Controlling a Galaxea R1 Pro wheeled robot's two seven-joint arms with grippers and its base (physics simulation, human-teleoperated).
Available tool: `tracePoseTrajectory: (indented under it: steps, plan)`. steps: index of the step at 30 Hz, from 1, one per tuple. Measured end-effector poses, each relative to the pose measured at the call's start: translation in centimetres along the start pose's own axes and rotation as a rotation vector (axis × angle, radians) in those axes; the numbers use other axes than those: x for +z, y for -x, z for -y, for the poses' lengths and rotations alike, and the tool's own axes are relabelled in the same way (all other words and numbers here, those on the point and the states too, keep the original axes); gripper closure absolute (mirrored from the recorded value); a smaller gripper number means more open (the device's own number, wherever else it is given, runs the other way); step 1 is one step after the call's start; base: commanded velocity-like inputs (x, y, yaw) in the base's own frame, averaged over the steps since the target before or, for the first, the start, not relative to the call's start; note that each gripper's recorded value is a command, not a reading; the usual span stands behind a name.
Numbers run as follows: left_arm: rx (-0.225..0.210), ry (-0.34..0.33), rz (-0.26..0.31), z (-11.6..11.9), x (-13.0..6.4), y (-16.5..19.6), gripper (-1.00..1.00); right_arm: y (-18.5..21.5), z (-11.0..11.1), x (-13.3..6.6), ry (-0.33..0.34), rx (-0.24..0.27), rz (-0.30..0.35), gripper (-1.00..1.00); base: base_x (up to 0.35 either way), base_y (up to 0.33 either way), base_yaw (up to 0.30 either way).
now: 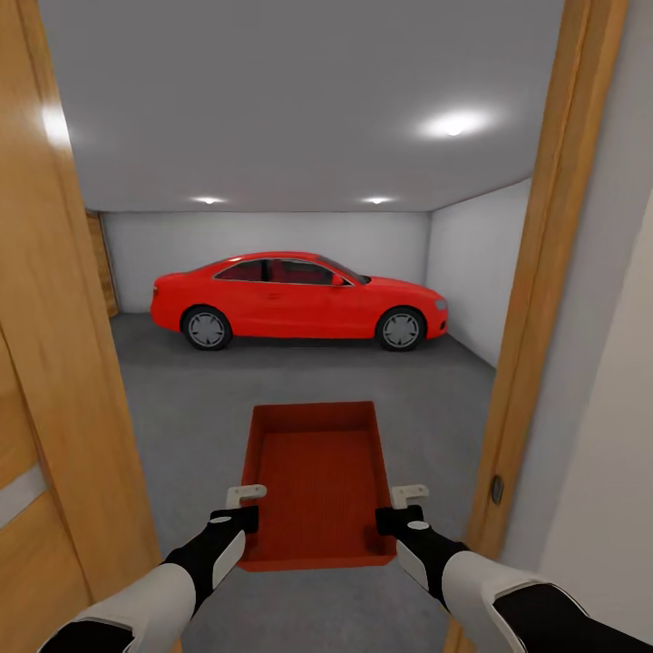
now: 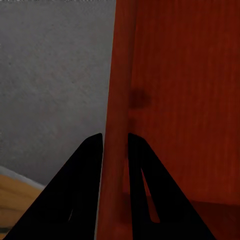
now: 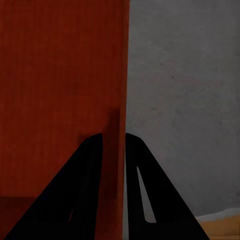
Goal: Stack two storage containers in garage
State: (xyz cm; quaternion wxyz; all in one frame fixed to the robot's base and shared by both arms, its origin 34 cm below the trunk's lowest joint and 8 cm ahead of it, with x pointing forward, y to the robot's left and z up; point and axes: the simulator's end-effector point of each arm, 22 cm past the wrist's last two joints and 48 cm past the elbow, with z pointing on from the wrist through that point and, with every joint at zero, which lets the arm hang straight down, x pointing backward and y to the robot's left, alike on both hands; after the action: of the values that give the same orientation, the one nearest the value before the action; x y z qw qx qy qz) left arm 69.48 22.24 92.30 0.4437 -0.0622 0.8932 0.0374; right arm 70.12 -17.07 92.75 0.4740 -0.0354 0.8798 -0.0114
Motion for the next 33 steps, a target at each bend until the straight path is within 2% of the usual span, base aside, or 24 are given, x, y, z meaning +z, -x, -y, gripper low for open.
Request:
tracePoseTrajectory:
  steps: [15,33]
  plan:
    - [0.001,0.000,0.001,0.01,-0.02,0.03,1.00,0.02,0.02,-0.02,0.000,0.000,0.001,1.00,0.034,0.009,0.000]
    - [0.000,0.000,0.000,0.01,-0.04,-0.03,1.00,0.00,0.02,-0.04,0.000,-0.001,0.000,1.00,0.303,0.000,0.000]
